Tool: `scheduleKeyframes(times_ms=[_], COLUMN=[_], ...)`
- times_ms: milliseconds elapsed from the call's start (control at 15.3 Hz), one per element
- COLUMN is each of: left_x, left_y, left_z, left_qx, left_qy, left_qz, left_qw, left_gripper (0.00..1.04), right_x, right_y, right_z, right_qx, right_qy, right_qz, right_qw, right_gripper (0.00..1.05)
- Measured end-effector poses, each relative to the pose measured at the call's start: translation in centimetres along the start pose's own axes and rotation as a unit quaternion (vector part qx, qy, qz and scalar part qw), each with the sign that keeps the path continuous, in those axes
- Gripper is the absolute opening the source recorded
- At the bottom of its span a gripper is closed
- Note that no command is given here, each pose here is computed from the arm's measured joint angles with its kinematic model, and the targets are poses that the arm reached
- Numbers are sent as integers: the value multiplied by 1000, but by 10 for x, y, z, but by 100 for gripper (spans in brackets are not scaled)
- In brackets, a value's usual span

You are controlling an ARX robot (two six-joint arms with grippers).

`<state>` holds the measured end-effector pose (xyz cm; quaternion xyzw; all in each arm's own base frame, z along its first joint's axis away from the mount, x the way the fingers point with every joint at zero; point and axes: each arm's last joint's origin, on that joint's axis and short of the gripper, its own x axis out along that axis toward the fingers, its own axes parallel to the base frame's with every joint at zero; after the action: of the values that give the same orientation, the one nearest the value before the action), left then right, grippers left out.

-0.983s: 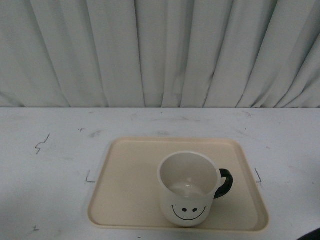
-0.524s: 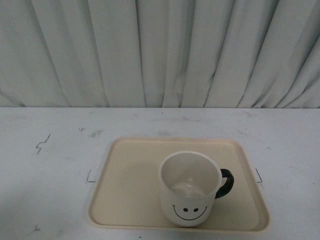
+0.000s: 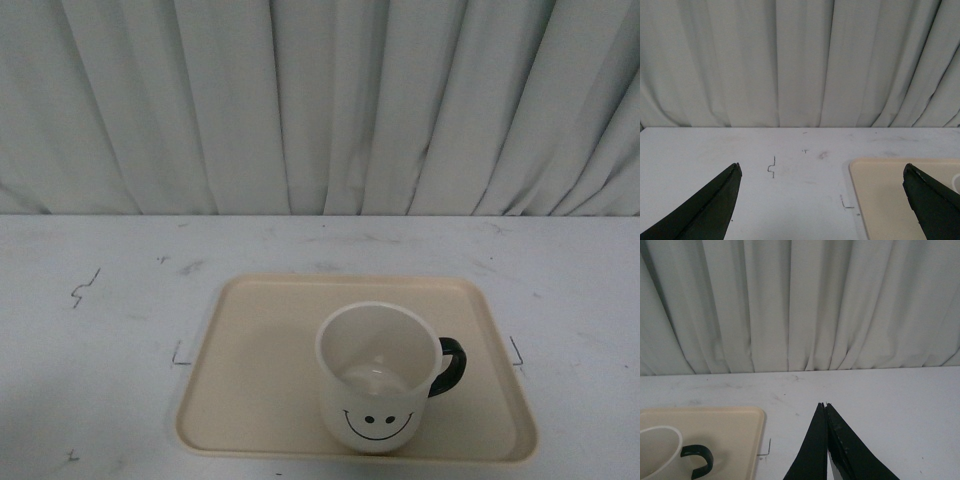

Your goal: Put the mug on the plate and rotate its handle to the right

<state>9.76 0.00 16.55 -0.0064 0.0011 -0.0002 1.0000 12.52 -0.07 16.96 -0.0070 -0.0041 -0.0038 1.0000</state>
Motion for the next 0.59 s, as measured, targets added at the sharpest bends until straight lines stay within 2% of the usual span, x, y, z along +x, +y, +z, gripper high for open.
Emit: scheduleKeyframes(times_ms=[590], left_x=[0], left_y=[0], left_z=[0], left_qx=[0], left_qy=[0], left_qz=[0], left_qw=[1000], left_gripper=[98], right_x=[-13], right_y=[0], right_z=[1], right_qx=[0], right_qy=[-3], right_qz=[0], right_qw=[1000], right_gripper=[2])
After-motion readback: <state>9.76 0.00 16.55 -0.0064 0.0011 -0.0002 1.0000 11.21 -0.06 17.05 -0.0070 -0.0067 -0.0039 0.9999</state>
